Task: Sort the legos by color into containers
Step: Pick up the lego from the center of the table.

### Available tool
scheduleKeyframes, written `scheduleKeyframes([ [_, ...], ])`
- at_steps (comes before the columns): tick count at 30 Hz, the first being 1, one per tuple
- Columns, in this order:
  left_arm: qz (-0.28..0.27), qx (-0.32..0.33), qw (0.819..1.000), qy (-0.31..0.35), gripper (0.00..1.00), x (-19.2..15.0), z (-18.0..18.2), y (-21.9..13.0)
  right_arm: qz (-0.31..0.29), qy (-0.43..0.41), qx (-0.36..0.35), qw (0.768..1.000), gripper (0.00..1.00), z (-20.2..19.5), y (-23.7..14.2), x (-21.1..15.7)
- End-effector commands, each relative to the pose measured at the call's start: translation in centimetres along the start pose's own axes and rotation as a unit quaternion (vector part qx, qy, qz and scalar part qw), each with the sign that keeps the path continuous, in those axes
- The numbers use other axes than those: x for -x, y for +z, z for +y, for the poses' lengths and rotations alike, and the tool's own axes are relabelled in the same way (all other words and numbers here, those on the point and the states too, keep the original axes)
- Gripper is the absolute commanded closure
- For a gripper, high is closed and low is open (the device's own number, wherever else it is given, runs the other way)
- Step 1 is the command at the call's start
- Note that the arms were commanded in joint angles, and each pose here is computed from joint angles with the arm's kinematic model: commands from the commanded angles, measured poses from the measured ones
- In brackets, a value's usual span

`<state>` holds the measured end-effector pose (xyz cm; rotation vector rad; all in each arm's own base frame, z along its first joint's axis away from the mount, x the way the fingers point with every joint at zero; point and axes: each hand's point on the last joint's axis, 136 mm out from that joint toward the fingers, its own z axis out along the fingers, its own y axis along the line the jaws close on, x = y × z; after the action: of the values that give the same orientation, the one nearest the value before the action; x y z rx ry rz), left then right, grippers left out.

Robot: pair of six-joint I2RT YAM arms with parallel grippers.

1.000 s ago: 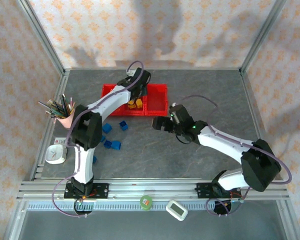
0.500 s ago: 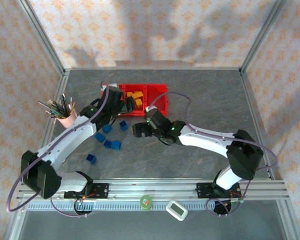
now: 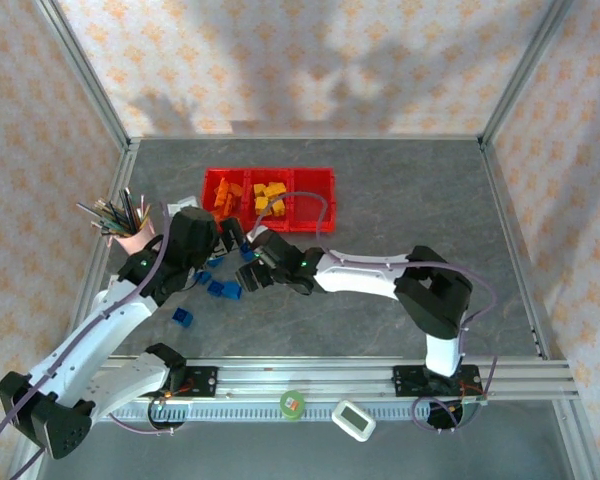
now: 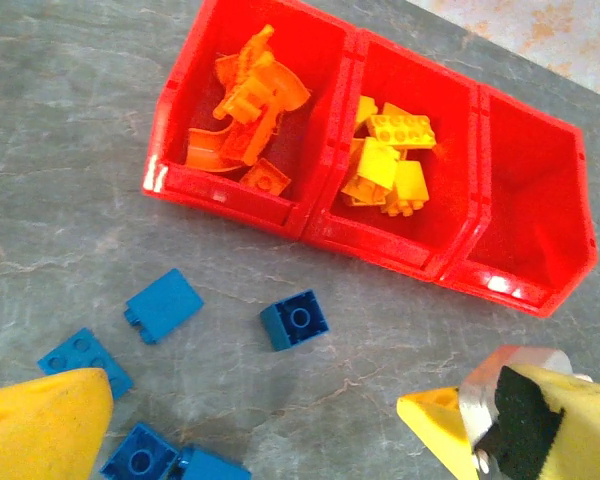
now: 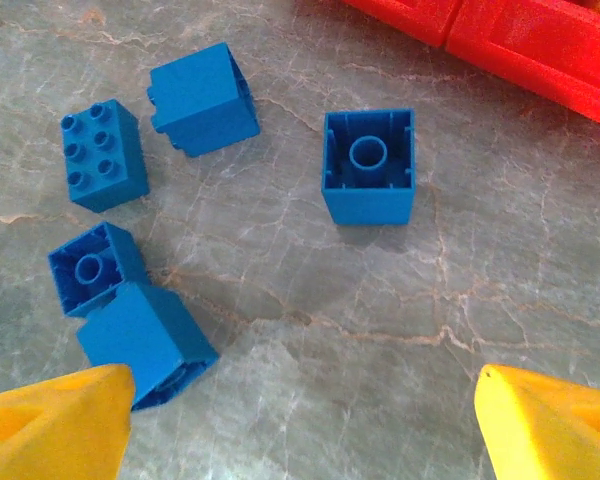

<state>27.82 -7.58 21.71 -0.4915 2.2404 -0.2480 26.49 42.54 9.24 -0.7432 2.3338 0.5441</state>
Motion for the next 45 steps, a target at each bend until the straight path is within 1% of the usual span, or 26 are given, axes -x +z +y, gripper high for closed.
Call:
scheduleKeyframes([
  [1,-0.003,0.053,0.998,-0.014,0.00,-0.7,2.7,-0.4,-0.036,0.002,-0.033,0.999,0.13,-0.4,1.0,2.2],
  [5,-0.004,0.039,0.999,-0.027,0.00,-1.0,2.5,-0.5,-0.034,0.009,-0.059,0.998,0.13,-0.9,3.0,2.6],
  [8,-0.006,0.045,0.998,-0.035,0.00,-1.1,2.9,-0.4,-0.027,0.023,-0.081,0.996,0.16,-2.0,4.5,2.8],
  [14,-0.015,0.055,0.997,-0.049,0.00,-1.1,3.5,-0.5,-0.019,0.042,-0.091,0.995,0.22,-3.7,6.7,3.3],
  [17,-0.020,0.057,0.997,-0.056,0.00,-1.0,3.6,-0.6,-0.020,0.036,-0.093,0.995,0.25,-3.9,7.6,3.9],
  [23,-0.029,0.061,0.996,-0.057,0.00,-0.7,3.8,-0.8,-0.012,0.025,-0.096,0.995,0.35,-4.0,9.4,4.3],
  [27,-0.029,0.061,0.996,-0.056,0.00,-0.6,3.8,-0.9,-0.006,0.022,-0.091,0.996,0.45,-3.7,9.9,4.5],
  [31,-0.031,0.055,0.996,-0.057,0.00,-0.5,3.7,-1.0,-0.010,0.022,-0.085,0.996,0.59,-3.4,9.1,4.9],
  [34,-0.034,0.048,0.997,-0.059,0.00,-0.3,3.4,-1.2,-0.018,0.025,-0.084,0.996,0.67,-3.4,7.9,5.6],
  [36,-0.036,0.039,0.997,-0.060,0.00,-0.1,3.1,-1.3,-0.026,0.031,-0.081,0.996,0.71,-3.2,6.7,6.2],
  [41,-0.032,0.006,0.998,-0.055,0.00,0.3,1.7,-1.6,-0.055,0.053,-0.073,0.994,0.73,-3.5,2.5,7.9],
  [45,-0.036,-0.025,0.998,-0.047,0.00,0.9,0.3,-1.9,-0.075,0.095,-0.078,0.990,0.73,-5.8,-1.0,8.8],
])
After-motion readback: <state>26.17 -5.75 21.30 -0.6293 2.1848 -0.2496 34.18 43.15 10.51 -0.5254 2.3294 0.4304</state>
